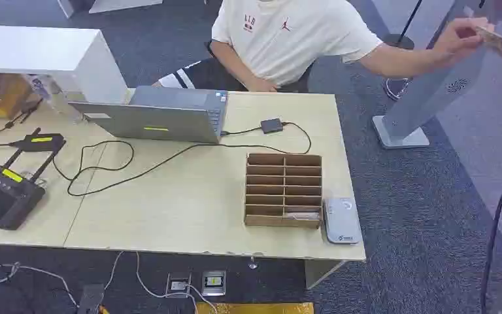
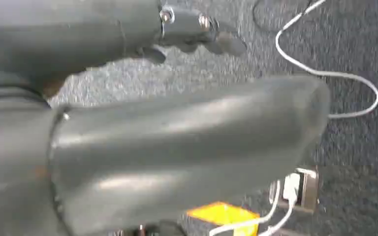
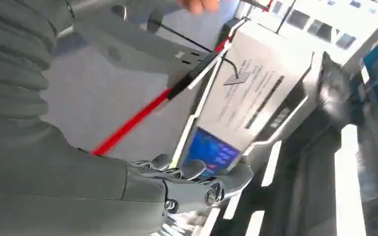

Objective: Pass the card to the sensor for recognition and then transmit it.

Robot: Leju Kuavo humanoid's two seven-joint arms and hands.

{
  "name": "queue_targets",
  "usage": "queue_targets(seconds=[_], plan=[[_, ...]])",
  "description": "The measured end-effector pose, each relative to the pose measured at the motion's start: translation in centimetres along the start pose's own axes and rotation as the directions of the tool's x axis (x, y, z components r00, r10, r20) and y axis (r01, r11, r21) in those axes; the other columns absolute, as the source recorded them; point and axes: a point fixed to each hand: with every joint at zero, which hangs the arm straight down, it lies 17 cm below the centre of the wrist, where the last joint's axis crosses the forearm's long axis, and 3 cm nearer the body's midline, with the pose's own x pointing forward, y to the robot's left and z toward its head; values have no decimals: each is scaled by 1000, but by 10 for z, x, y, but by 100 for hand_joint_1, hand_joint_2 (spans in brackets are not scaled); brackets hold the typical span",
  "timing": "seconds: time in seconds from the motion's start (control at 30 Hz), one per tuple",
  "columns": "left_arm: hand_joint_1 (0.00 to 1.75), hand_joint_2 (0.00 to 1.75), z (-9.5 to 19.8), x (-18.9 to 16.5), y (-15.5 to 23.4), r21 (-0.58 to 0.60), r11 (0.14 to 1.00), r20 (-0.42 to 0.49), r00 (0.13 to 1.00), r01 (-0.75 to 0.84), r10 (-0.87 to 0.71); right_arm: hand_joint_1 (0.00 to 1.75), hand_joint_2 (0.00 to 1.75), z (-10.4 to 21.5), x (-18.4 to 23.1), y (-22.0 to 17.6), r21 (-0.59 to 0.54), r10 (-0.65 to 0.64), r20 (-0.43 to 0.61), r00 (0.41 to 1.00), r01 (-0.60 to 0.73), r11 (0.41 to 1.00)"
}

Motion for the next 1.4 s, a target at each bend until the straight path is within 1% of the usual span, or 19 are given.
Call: queue_targets(seconds=[0.07, 0.17, 0.27, 0.37, 0.77, 1.3, 1.33, 1.4], plan=[[0, 0, 0, 1, -1, -3, 1000, 6, 1000, 3, -3, 0, 175, 7, 20, 28, 86, 99, 88, 991, -107, 990], [0, 0, 0, 2, -1, -4, 1000, 11, 1000, 6, -6, 0, 175, 20, 43, 62, 169, 168, 185, 968, -199, 965], [0, 0, 0, 2, -1, -5, 1000, 13, 1000, 10, -10, 0, 175, 30, 55, 86, 223, 213, 248, 945, -270, 937], [0, 0, 0, 2, -1, -7, 1000, 14, 1000, 13, -13, 0, 175, 39, 64, 102, 258, 220, 282, 934, -295, 920], [0, 0, -1, 2, 0, -5, 1000, 15, 1000, 16, -16, 0, 175, 52, 77, 123, 301, 205, 327, 923, -307, 903], [0, 0, -1, 2, 1, -5, 1000, 15, 1000, 17, -17, 0, 175, 58, 80, 133, 320, 201, 344, 917, -316, 893], [0, 0, -1, 2, 1, -5, 1000, 14, 1000, 17, -17, 175, 175, 58, 81, 133, 320, 201, 344, 917, -316, 893], [0, 0, -1, 2, 1, -5, 1000, 15, 1000, 17, -17, 175, 175, 58, 81, 133, 320, 201, 345, 917, -316, 893]])
